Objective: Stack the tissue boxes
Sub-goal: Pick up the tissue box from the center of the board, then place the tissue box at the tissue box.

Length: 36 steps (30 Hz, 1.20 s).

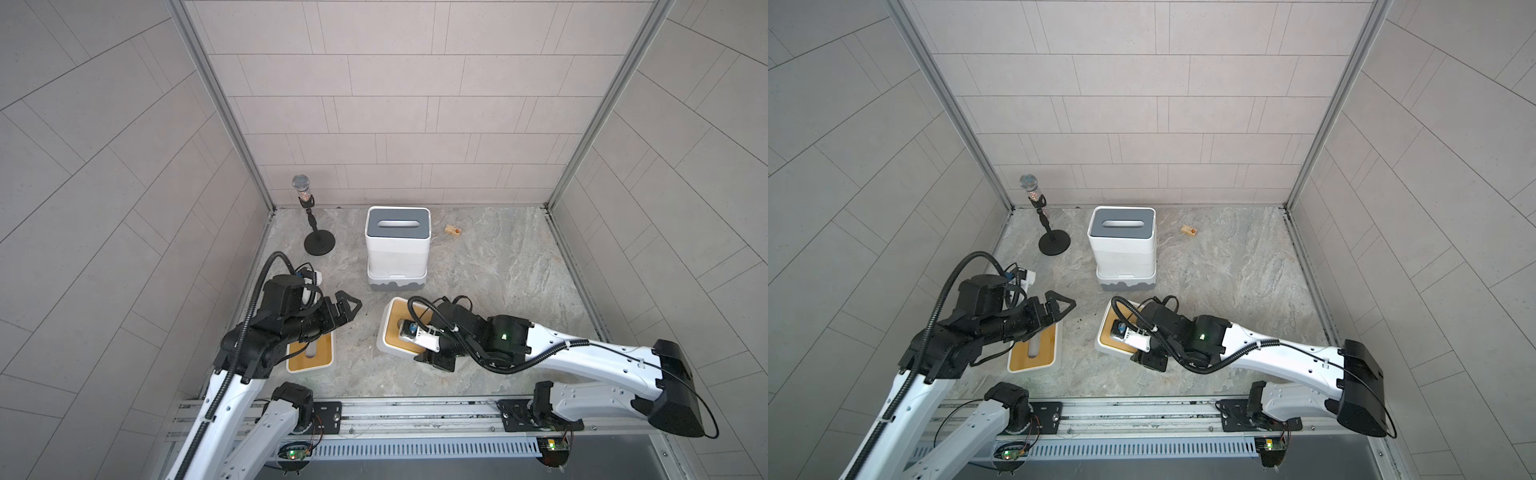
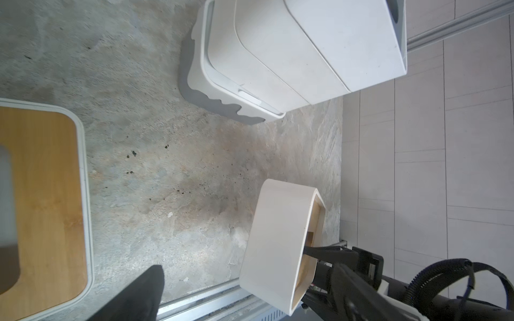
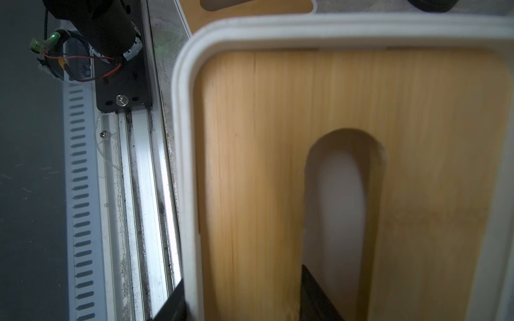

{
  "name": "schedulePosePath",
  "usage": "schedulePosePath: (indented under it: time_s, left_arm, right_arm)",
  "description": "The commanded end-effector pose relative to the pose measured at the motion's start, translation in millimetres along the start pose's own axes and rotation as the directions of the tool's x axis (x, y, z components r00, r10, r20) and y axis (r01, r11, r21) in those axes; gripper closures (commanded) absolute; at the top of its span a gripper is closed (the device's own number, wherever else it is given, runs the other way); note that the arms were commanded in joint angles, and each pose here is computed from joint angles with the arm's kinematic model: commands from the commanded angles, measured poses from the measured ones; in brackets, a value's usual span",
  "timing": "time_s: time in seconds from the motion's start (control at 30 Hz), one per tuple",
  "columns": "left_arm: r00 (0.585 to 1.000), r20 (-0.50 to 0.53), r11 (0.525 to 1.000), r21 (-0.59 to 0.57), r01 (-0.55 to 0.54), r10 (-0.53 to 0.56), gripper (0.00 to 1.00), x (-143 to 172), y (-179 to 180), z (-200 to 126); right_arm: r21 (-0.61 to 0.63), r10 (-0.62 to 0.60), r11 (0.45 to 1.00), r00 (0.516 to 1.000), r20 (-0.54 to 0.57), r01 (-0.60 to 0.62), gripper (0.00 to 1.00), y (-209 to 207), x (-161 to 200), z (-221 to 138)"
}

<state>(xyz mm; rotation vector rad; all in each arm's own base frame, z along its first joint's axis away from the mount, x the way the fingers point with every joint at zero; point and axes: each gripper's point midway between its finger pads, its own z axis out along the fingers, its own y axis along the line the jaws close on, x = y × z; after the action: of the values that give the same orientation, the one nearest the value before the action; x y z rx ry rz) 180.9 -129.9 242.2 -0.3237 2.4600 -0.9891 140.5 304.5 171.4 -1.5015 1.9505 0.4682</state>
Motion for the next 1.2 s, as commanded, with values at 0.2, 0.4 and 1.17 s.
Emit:
schedulePosePath:
  time_s: [0.2, 0.4, 1.17]
  left_arm:
    - [0.979, -0.107, 0.974, 0.164, -0.155, 0.173, 0.00, 18, -60, 20]
    - [0.960, -0.168, 0.969, 0.144, -0.199, 0.222, 0.00, 31, -66, 43]
    - [0.931, -0.260, 0.930, 0.329, -0.166, 0.258, 0.40, 48, -105, 64]
  right_arm:
    - [0.122, -0.008, 0.992, 0.992, 0.124, -0.008, 0.67, -25, -31, -21]
    - [0.129, -0.029, 0.992, 0.980, 0.196, 0.003, 0.67, -25, -40, -36]
    - [0.121, -0.061, 0.992, 0.974, 0.216, 0.035, 0.67, -21, -39, -46]
